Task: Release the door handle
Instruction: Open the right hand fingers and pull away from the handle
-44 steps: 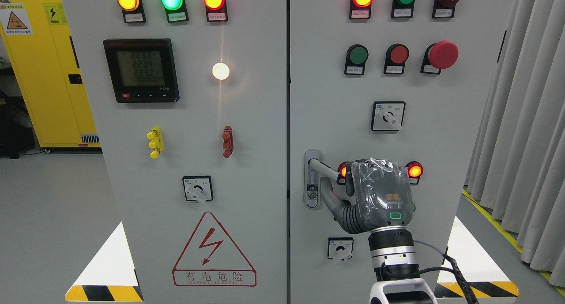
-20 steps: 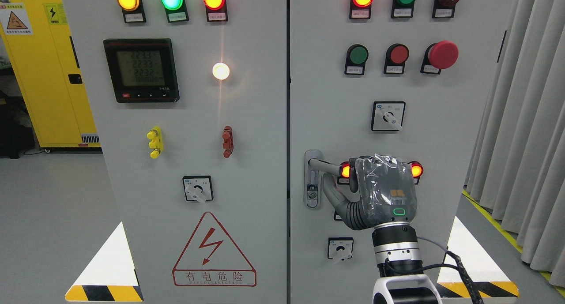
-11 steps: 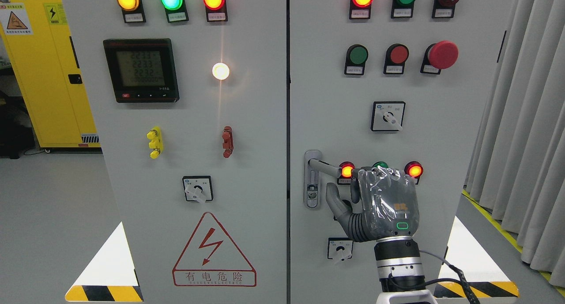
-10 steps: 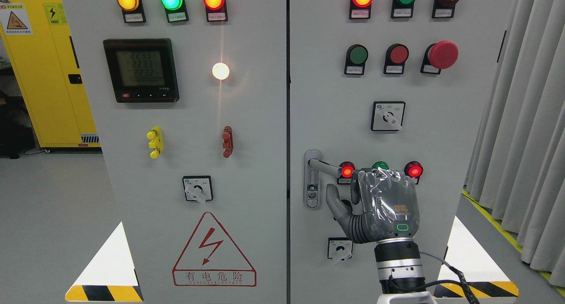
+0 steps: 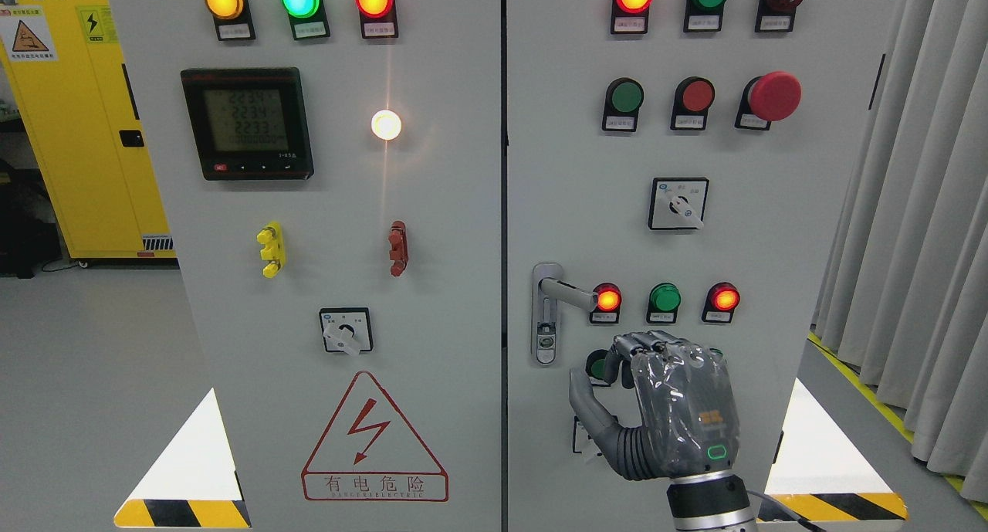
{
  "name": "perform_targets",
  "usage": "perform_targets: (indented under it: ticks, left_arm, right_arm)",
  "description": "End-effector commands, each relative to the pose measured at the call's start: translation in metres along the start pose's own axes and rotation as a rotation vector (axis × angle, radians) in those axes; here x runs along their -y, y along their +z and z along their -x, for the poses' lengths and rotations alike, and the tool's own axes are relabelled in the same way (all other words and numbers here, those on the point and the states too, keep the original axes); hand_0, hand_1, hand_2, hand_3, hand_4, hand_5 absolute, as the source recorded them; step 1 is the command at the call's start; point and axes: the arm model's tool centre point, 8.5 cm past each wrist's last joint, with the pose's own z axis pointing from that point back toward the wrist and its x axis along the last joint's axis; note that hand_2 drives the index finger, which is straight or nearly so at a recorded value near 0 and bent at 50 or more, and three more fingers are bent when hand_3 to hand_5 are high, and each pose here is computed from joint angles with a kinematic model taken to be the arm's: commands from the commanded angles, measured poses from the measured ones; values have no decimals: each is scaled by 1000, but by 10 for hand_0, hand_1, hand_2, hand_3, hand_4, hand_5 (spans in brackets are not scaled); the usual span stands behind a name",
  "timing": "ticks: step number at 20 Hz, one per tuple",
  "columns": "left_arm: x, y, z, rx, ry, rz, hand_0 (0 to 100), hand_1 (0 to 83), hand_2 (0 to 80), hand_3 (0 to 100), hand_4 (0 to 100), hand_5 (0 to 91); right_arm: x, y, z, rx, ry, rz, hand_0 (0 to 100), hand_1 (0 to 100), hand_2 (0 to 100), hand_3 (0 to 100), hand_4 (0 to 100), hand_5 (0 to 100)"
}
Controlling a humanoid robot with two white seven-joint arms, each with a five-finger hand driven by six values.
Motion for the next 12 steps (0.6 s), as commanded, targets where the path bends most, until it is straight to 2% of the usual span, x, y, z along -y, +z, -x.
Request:
perform_targets:
  ticks: [1, 2, 3, 4, 8, 12]
  left_arm:
    - [0, 0, 0, -1, -1, 0, 120, 556, 0, 0, 0, 0]
    - [0, 0, 0, -1, 0, 0, 120, 556, 0, 0, 0, 0]
    - [0, 0, 0, -1, 0, 0, 120, 556, 0, 0, 0, 0]
    - [0, 0, 0, -1, 0, 0, 120, 556, 0, 0, 0, 0]
    - [0, 0, 0, -1, 0, 0, 120, 556, 0, 0, 0, 0]
    - [0, 0, 0, -1, 0, 0, 120, 556, 0, 0, 0, 0]
  right_arm:
    - [18, 29, 54, -106, -24, 40, 614, 284, 226, 300, 328, 197]
    - [20, 31, 59, -111, -37, 46, 638, 248, 166, 215, 212, 107]
    - [21, 32, 64, -118, -44, 46, 640, 244, 166, 215, 214, 109]
    - [21, 33, 66, -116, -47, 49, 647, 219, 88, 119, 114, 16]
    - [27, 34, 70, -83, -132, 91, 649, 188, 0, 7, 0, 0]
    - [32, 27, 70, -75, -182, 125, 646, 139, 0, 0, 0, 0]
